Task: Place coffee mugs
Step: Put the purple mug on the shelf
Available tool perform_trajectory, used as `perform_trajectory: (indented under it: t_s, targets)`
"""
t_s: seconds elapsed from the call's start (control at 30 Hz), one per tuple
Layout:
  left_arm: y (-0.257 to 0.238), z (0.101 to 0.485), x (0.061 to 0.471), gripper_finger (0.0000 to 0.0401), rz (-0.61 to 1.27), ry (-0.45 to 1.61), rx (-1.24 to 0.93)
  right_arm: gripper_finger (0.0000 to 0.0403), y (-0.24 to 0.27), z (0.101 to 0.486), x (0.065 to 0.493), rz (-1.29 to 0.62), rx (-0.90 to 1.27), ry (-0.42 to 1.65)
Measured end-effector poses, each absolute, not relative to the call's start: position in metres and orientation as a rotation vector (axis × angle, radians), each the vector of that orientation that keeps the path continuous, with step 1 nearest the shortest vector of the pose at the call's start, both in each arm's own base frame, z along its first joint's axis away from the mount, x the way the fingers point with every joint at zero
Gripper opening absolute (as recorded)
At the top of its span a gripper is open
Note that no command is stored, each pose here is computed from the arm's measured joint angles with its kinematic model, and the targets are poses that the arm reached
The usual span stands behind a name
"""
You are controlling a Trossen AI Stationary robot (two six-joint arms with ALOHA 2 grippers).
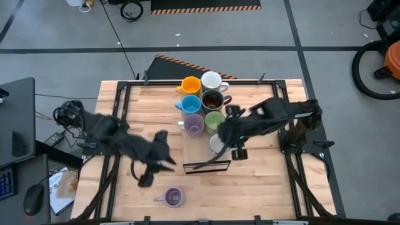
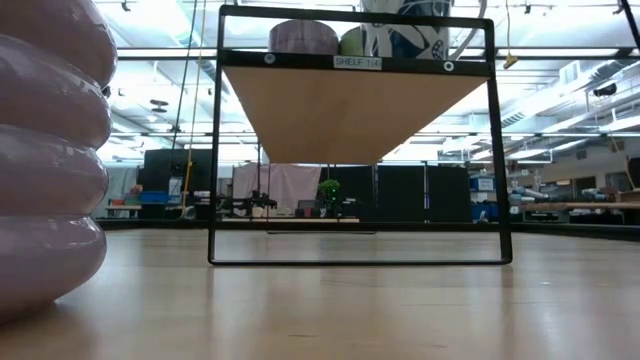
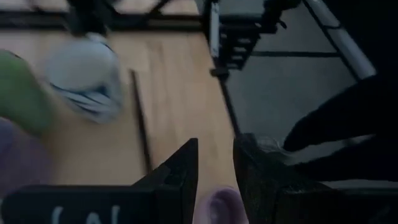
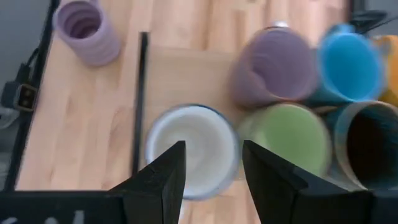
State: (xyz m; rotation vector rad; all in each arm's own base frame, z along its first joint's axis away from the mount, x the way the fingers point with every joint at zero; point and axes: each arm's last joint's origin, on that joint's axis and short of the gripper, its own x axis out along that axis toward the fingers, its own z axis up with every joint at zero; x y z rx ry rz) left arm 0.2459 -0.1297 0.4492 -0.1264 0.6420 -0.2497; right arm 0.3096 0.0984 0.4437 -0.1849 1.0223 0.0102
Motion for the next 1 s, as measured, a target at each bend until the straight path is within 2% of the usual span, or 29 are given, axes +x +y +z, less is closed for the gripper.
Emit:
perform_trajectory:
  t_s: [0.17,0.5,0.77,1.0]
  targets:
    - [-0.173,0.422,0.26,0.0107,-0.262,0.762,-0.224,0.0165,0.088,0.468,0.282,-0.018,-0.171,0.942]
    - [-0.256,0.337,0.291,0.0107,-0.211,1.081,-0.427,0.0165,0.082,0.504,0.224,-0.052,-0.081,0.781]
    - [-0.275,0.293,0.306,0.0107,-0.069,1.207,-0.511,0.0165,0.091,0.515,0.199,-0.042,-0.122,0.71]
    - [-0.266,0.283,0.301,0.0107,0.145,1.217,-0.458,0.0165,0.102,0.514,0.197,-0.017,-0.147,0.703]
